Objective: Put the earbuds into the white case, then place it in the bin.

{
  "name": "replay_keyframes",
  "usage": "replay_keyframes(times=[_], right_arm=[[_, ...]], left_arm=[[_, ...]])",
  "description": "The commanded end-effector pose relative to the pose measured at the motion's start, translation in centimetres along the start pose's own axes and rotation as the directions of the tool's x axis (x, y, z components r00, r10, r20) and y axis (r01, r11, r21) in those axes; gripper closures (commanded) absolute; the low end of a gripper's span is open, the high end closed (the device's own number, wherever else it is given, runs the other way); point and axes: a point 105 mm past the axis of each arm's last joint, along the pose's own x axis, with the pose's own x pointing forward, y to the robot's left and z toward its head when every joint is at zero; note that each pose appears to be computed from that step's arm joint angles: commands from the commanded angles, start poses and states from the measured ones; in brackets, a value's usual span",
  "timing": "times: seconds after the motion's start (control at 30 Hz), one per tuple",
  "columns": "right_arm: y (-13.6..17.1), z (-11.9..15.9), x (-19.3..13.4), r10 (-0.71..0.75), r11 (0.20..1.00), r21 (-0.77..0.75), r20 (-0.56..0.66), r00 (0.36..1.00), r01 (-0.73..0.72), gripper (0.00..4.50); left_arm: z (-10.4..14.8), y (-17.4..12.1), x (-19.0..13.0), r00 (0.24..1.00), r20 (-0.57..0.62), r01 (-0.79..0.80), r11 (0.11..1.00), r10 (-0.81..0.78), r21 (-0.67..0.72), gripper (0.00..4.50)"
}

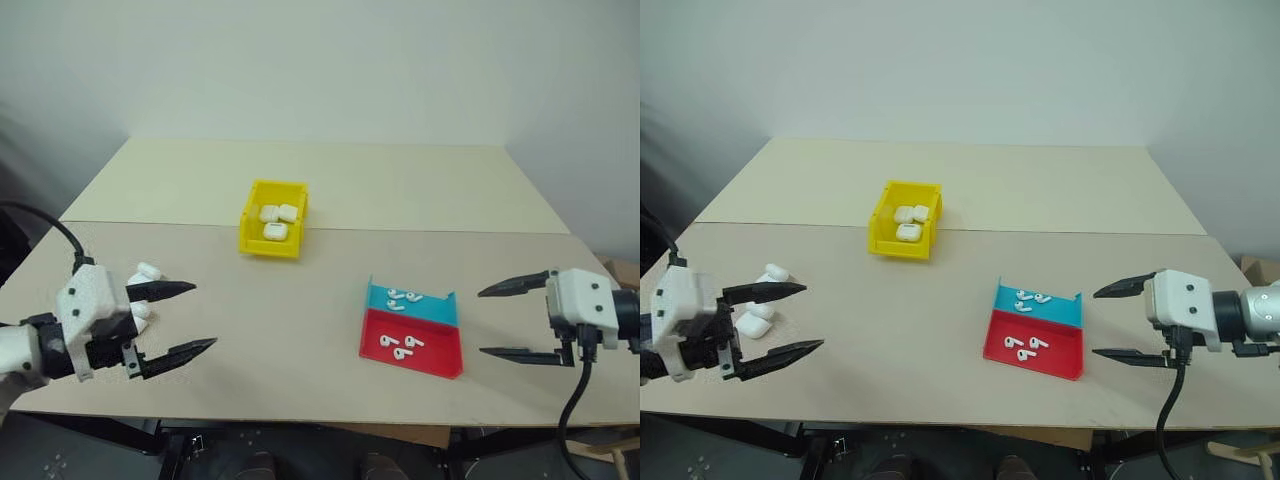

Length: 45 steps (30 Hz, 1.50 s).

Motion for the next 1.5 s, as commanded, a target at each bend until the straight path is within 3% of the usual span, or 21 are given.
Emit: replay_keyframes(times=[0.03, 0.17, 0.3, 0.53, 0.67, 0.87, 1.07, 1.3, 1.5], right_arm=[[-0.5, 0.6, -0.5, -0.019, 0.999, -0.035, -0.01, 1.0, 0.019, 0.01], [-0.9, 0.5, -0.3, -0.026, 0.999, -0.032, -0.01, 1.0, 0.025, 0.01], [-1.1, 0.7, -0.2, -0.024, 1.0, -0.02, -0.011, 1.0, 0.023, 0.01], [-0.4, 0.0, 0.5, -0.004, 1.0, 0.023, -0.024, 1.0, 0.004, 0.01], [-0.2, -0.1, 0.9, -0.014, 0.999, 0.046, -0.029, 0.999, 0.015, 0.01], [0.0, -0.4, 1.1, -0.022, 0.997, 0.069, -0.039, 0.999, 0.025, 0.01], [-0.3, -0.5, 1.2, -0.054, 0.995, 0.087, -0.049, 0.997, 0.058, 0.01], [0.2, -0.6, 0.8, -0.065, 0.992, 0.108, -0.07, 0.995, 0.072, 0.01], [0.6, -0.5, 0.7, -0.073, 0.988, 0.128, -0.088, 0.993, 0.084, 0.01]], left_arm=[[1.3, 0.6, -0.7, 0.993, -0.034, -0.114, 0.993, 0.116, 0.037, 0.0], [0.4, 1.6, -1.5, 0.95, -0.202, -0.235, 0.971, 0.238, 0.04, 0.0], [-2.6, 3.5, -2.7, 0.793, -0.533, -0.361, 0.932, 0.294, -0.023, 0.0], [-4.0, 5.8, -4.3, 0.635, -0.74, -0.475, 0.868, 0.224, -0.145, 0.0], [-4.9, 6.8, -4.8, 0.597, -0.786, -0.465, 0.867, 0.161, -0.176, 0.0], [-6.5, 9.0, -4.8, 0.605, -0.789, -0.432, 0.877, 0.109, -0.21, 0.0], [-7.8, 10.5, -3.3, 0.605, -0.794, -0.332, 0.927, 0.066, -0.175, 0.0], [-9.3, 12.2, -2.3, 0.582, -0.813, -0.326, 0.919, 0.009, -0.223, 0.0], [-10.6, 12.2, -2.0, 0.56, -0.826, -0.322, 0.904, -0.057, -0.281, 0.0]])
